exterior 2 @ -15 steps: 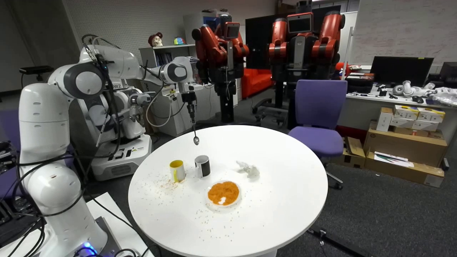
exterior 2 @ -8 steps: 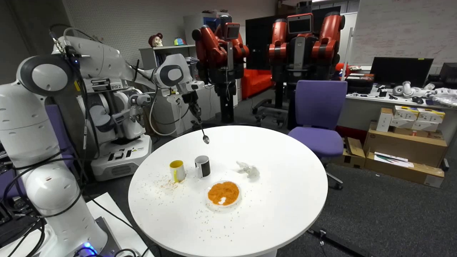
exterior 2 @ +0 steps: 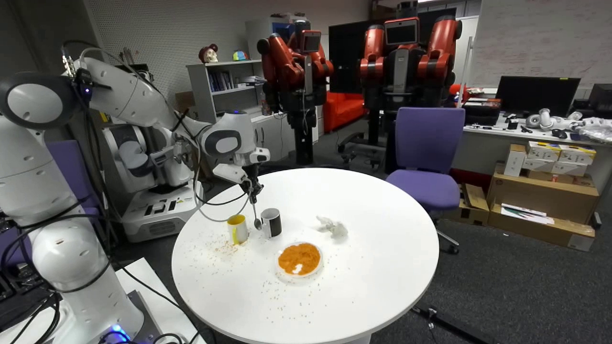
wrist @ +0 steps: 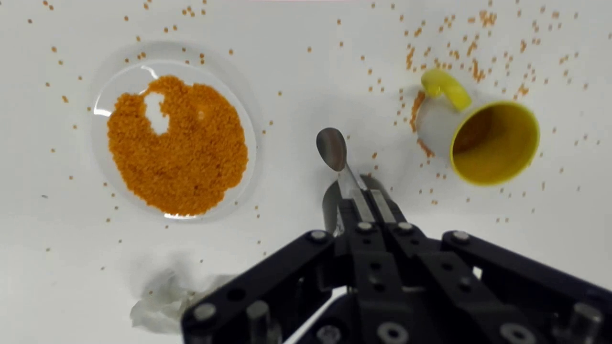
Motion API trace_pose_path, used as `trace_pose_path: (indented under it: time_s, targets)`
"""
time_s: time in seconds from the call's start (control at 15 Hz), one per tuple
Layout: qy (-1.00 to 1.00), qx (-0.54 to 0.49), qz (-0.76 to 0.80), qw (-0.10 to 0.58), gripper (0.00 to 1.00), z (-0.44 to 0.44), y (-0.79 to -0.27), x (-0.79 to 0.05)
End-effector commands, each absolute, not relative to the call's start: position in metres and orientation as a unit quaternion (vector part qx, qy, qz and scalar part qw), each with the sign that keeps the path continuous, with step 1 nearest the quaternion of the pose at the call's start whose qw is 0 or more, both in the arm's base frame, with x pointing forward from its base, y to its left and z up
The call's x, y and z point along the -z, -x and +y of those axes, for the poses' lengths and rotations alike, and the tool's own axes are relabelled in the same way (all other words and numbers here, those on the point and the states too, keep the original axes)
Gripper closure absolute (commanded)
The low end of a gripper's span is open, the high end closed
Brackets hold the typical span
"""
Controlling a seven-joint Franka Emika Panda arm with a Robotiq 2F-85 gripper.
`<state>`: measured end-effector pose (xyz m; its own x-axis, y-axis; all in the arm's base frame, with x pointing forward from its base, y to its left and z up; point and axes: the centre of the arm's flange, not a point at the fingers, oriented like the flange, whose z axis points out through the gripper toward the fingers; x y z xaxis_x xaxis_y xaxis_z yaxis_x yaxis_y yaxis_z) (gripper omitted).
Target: Use the spoon to take some of the contents of the bowl and place in the cup
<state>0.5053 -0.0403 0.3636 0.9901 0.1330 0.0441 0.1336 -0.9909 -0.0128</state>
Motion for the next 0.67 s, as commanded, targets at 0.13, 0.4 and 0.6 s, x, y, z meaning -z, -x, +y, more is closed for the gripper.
trace_pose_path:
  time_s: [0.13, 0.4, 0.6]
  targets:
    - [0.979, -0.1, -0.175, -0.041, 0.99, -0.056, -0.453, -0.362]
    - [0.95, -0.185, -0.22, -0.12, 0.99, -0.064, -0.459, -0.366]
    - [0.924, -0.235, -0.241, -0.181, 0.99, -0.074, -0.468, -0.363]
